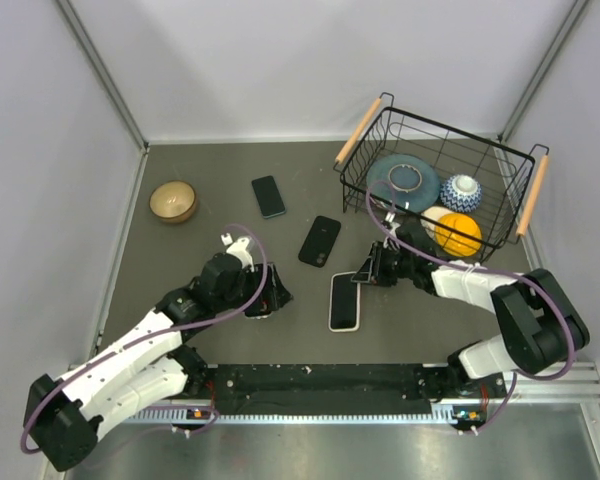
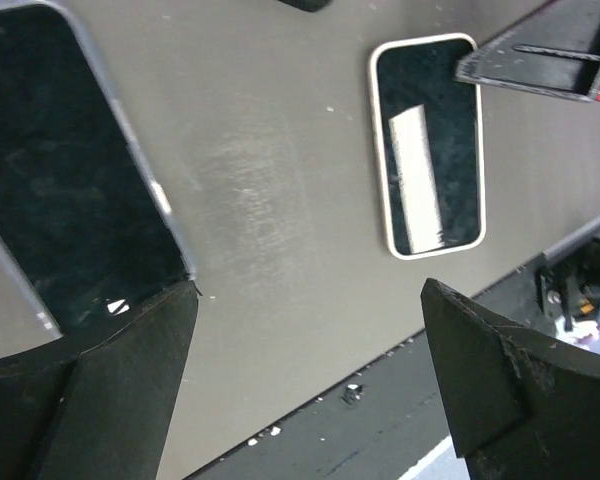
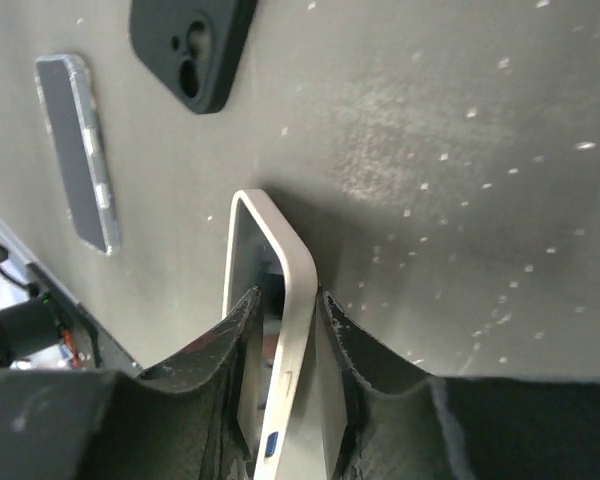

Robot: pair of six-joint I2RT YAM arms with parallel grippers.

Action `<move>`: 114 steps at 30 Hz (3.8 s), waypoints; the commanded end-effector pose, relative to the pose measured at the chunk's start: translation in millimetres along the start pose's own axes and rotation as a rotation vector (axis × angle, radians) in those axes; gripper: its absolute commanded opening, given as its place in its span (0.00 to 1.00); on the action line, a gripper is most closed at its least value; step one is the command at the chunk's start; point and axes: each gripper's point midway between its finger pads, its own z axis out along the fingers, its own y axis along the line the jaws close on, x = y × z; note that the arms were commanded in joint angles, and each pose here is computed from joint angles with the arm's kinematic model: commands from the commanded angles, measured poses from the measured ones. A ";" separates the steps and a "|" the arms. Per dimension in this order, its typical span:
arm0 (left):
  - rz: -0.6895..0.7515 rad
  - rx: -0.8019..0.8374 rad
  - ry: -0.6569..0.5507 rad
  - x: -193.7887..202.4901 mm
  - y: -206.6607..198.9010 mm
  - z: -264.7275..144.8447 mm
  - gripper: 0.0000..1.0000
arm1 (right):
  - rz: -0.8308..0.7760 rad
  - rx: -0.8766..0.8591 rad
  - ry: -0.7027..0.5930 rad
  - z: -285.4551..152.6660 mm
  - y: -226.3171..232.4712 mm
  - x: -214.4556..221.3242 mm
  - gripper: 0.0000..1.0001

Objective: Put the phone into the phone case

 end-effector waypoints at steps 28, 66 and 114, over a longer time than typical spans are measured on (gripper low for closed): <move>-0.009 -0.380 -0.196 -143.5 37.1 39.4 0.98 | -0.113 0.054 -0.061 13.1 1.1 -9.3 0.00; -0.063 -0.731 0.008 -232.2 168.3 196.7 0.96 | -0.259 -0.102 -0.348 -111.7 90.1 -42.3 0.86; 0.473 0.002 0.114 -15.3 -42.0 43.4 0.00 | -0.256 -0.296 -0.176 -88.3 108.6 -23.3 0.85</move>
